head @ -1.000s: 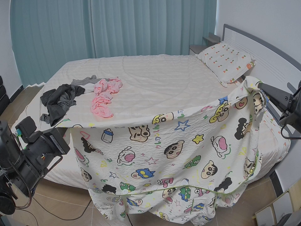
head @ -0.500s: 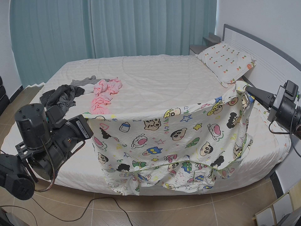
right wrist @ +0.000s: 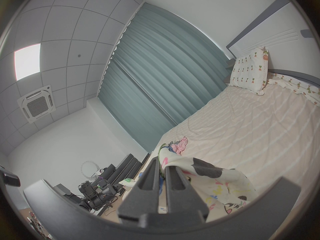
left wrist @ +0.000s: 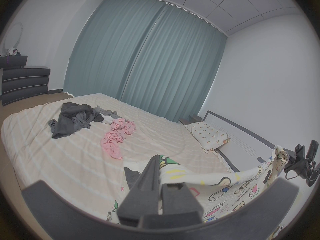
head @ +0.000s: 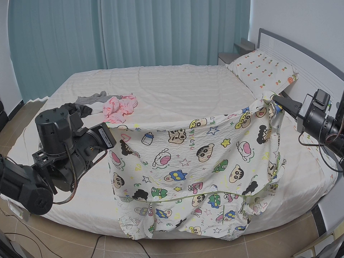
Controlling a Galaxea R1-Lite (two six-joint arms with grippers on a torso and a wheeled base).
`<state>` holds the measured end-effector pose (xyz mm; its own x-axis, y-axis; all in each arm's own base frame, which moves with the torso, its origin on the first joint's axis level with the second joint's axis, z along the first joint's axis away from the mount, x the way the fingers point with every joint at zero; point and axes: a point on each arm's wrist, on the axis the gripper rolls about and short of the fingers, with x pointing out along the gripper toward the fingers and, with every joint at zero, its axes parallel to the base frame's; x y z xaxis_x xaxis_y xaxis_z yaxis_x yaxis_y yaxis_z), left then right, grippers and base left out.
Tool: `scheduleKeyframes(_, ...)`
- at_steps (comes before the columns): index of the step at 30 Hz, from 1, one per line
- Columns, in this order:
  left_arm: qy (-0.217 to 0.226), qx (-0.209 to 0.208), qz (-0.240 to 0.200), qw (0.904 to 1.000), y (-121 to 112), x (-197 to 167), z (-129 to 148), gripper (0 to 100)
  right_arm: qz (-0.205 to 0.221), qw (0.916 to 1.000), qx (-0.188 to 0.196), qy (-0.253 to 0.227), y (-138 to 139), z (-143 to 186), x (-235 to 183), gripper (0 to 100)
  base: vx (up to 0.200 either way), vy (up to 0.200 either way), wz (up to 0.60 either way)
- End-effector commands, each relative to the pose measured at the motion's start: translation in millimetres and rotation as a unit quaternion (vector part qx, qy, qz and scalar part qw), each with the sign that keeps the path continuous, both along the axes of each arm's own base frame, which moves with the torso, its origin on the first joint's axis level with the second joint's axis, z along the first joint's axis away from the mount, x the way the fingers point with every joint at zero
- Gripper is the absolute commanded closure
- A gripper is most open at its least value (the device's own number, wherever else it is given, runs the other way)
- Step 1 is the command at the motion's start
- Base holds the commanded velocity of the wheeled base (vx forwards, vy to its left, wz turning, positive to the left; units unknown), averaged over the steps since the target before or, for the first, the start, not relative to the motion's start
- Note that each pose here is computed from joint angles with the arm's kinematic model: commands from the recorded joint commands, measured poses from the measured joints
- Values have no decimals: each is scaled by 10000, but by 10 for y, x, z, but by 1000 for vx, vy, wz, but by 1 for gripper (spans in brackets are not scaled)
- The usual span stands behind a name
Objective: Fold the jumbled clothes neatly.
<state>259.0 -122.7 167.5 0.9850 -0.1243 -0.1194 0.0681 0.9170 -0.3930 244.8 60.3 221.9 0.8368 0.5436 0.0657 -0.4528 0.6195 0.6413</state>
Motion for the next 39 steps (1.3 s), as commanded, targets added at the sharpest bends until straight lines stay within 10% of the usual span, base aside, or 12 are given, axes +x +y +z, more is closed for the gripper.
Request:
scheduleKeyframes(1,189,89,111,9997,-50,283,-162,100,-109,9997,-71,226,-2,-128,269,100,200,0,0)
scheduleKeyframes(20,753,558,9,9956,-246,1065,-865,100,-364,9956,-287,820,-34,-756,1031,100,200,0,0)
scheduleKeyframes(39,1152,780,351,9896,-284,1636,-1652,100,-833,9860,-403,1384,-61,-1671,1787,100,0,0,0)
